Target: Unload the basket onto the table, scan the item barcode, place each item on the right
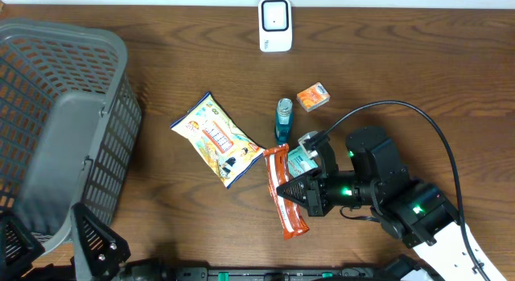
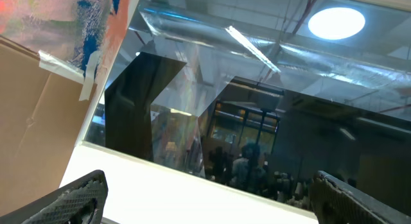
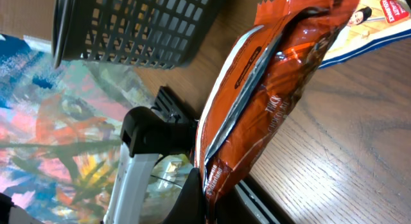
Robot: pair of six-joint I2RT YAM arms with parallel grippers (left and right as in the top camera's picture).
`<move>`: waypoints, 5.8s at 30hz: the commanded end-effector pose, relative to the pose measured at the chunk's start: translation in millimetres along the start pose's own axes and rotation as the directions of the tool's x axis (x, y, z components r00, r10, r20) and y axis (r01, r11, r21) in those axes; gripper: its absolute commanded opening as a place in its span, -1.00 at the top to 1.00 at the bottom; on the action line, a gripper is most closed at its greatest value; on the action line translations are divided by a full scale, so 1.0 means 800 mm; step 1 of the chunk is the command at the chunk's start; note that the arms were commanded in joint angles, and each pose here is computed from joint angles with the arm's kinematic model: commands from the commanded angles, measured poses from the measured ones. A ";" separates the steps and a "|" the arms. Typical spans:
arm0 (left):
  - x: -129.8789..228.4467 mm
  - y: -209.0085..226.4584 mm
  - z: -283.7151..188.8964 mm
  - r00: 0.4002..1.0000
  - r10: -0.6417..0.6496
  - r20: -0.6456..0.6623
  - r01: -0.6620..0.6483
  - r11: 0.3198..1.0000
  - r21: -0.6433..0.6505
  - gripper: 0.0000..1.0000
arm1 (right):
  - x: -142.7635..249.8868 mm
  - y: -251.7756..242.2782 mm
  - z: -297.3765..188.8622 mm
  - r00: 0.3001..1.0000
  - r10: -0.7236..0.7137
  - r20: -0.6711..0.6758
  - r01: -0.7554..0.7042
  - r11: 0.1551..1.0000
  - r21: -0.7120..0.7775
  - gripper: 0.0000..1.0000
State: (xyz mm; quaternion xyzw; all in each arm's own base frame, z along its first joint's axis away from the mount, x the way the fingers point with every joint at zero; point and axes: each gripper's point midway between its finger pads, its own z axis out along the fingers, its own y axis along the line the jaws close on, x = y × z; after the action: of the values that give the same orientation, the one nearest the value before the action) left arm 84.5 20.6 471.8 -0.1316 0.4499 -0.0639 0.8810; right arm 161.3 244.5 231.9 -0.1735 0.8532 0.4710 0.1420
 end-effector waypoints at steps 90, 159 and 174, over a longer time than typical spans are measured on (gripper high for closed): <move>0.437 0.075 -0.078 0.690 0.026 -0.724 0.009 0.999 0.044 -1.00 | -0.023 0.017 -0.039 0.987 0.062 0.149 -0.058 0.998 -0.032 0.97; 0.445 0.078 -0.086 0.661 0.023 -0.750 0.004 0.999 0.034 -1.00 | -0.455 -0.308 -0.059 0.814 -0.574 -0.089 0.191 0.120 0.974 0.98; 0.446 0.079 -0.087 0.659 0.023 -0.752 0.003 0.999 0.034 -1.00 | -0.519 -0.329 0.064 0.563 -0.664 -0.493 0.357 -0.343 0.869 0.98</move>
State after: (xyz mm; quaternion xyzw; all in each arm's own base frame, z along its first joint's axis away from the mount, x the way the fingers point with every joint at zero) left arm 238.0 -13.7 147.5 -0.0712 0.7644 -0.1139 0.6306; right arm 648.5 218.1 184.4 -0.2913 0.7370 -0.3045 0.5285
